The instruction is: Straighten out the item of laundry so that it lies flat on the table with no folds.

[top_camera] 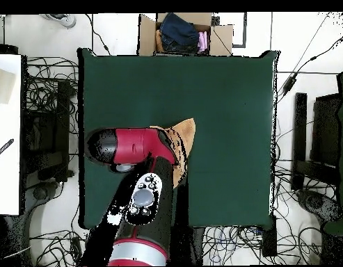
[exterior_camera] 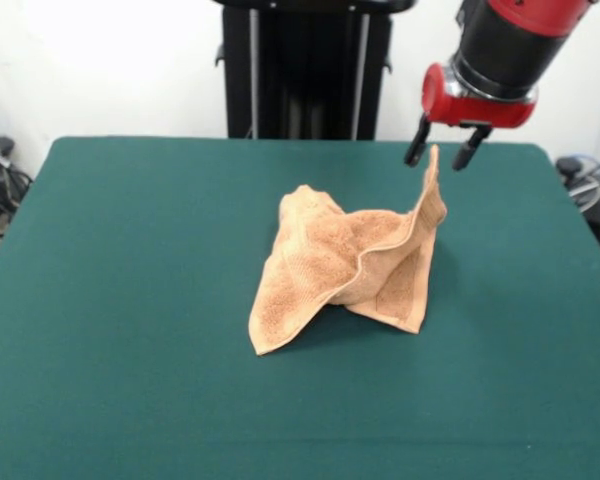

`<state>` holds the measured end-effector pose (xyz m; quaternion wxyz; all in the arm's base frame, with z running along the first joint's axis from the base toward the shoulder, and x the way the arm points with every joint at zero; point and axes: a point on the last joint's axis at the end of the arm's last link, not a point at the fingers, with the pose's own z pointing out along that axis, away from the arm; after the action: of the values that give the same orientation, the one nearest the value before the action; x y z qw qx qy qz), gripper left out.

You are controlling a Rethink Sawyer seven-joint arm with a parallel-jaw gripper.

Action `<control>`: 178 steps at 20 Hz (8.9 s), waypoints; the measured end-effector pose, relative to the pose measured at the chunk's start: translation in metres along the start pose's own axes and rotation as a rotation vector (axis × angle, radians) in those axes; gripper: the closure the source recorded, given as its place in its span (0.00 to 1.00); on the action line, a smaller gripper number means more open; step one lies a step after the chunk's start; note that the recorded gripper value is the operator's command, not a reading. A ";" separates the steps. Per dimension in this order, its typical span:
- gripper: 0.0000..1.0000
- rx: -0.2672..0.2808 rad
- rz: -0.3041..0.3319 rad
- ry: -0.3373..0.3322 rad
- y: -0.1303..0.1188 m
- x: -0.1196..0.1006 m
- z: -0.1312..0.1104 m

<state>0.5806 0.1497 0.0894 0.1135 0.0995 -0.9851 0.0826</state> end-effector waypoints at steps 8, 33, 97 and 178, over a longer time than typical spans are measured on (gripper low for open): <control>0.00 -0.010 0.020 -0.015 -0.008 0.003 0.010; 0.00 -0.021 0.034 0.030 -0.012 0.026 0.059; 1.00 0.036 -0.065 0.010 0.046 0.031 -0.005; 1.00 -0.112 0.223 -0.112 -0.068 0.104 -0.131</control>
<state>0.5228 0.0900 0.2502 0.0538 -0.0127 -0.9979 0.0339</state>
